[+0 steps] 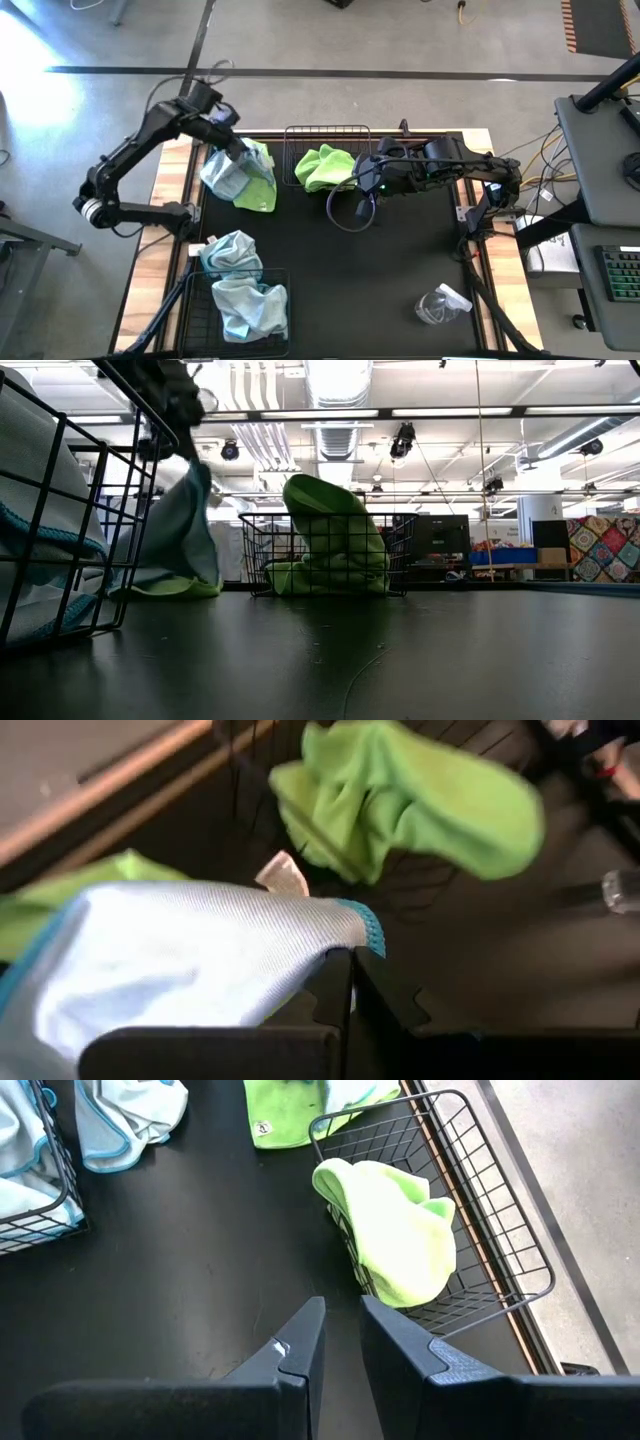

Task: Sort microfiber towel by color & place in baskets
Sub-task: Put the blue microfiber towel into the bottom black wire basket

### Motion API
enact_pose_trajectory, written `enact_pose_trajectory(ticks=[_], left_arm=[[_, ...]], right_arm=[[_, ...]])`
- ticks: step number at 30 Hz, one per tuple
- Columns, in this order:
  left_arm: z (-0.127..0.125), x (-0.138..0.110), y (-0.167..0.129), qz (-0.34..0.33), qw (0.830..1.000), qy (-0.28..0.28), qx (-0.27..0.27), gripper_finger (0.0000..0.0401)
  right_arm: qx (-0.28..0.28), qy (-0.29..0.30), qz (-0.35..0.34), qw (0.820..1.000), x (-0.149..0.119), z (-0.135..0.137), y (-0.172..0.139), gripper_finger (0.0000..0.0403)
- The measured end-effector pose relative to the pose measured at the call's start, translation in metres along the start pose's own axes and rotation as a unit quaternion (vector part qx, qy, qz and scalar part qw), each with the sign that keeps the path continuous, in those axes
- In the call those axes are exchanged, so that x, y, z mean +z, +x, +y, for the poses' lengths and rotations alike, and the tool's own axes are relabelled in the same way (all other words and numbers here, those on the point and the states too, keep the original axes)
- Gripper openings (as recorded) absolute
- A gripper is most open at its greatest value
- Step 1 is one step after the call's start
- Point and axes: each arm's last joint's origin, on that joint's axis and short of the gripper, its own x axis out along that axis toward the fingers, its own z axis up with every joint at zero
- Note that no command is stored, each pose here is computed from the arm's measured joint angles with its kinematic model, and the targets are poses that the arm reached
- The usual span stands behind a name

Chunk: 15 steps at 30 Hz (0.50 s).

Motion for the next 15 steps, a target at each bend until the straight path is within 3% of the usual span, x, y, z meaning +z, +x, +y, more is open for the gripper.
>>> enact_pose_trajectory(ticks=[7,15], left_arm=[[-0.026,0.015,-0.056,-0.067,0.997,0.047,0.002,0.0],[-0.052,0.015,-0.112,-0.134,0.987,0.087,0.005,0.0]], right_arm=[[0.0,-0.006,0.0,1.0,0.0,0.0,0.0,0.0059],[0.0,-0.008,0.0,1.0,0.0,0.0,0.0,0.0059]])
